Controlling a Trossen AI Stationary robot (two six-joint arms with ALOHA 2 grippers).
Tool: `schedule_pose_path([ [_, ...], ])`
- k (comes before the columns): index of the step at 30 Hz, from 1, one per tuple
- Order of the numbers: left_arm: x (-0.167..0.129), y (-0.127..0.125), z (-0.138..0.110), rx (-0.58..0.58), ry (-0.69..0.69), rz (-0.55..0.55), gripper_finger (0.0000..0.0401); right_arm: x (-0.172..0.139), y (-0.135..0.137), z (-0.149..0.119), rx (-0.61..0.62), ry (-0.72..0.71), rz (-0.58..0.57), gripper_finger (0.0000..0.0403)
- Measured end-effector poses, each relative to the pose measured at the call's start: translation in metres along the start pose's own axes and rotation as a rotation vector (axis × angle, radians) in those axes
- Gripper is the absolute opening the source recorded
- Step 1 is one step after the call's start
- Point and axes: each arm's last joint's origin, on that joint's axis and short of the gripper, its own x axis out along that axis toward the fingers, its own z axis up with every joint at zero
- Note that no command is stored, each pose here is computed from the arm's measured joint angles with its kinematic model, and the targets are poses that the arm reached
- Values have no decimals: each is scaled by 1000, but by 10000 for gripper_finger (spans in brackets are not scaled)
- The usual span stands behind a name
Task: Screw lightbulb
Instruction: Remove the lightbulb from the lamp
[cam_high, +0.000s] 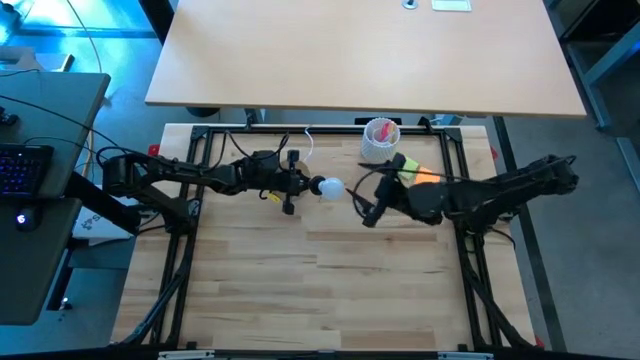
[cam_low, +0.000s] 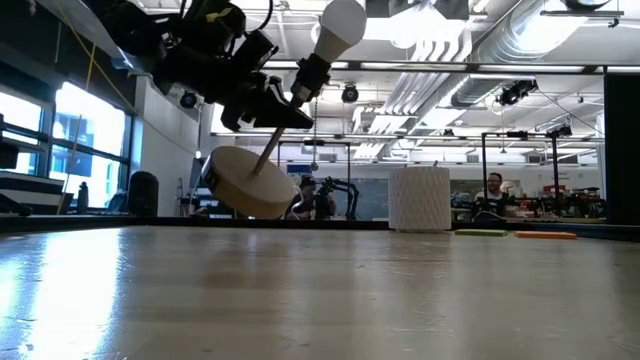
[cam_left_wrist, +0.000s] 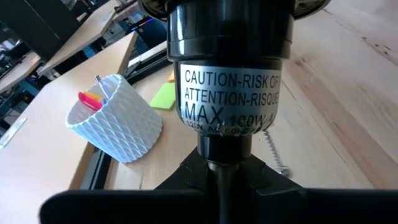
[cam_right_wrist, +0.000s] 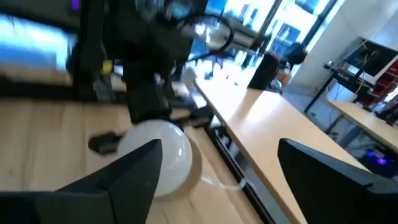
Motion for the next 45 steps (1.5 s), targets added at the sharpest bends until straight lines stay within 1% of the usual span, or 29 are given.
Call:
schedule_pose_path([
  [4,0,0,1,-2,-5,2,21,9,-3,20,-62,114,9,337],
  [8,0,0,0,-22,-3,2,21,20,2,28,-39,201,79,348],
  [11,0,0,0,-22,-3,0,21,25,6,30,-33,240,70,349],
  [16,0,0,0,-24,-3,-1,21,22,8,31,0,250,58,349],
  [20,0,-1,1,-23,-4,-2,21,21,8,29,59,269,118,349],
  [22,0,-1,1,-23,-4,-3,21,26,10,26,94,288,140,349],
  [26,0,-2,1,-22,-5,-6,21,37,14,19,111,320,130,349],
  [32,0,-2,0,-22,5,-13,21,50,17,15,124,323,123,349],
  [39,0,-2,0,-18,12,-11,21,58,9,15,154,309,101,347],
  [45,0,-3,-1,-18,18,-18,21,66,1,12,199,328,189,334],
])
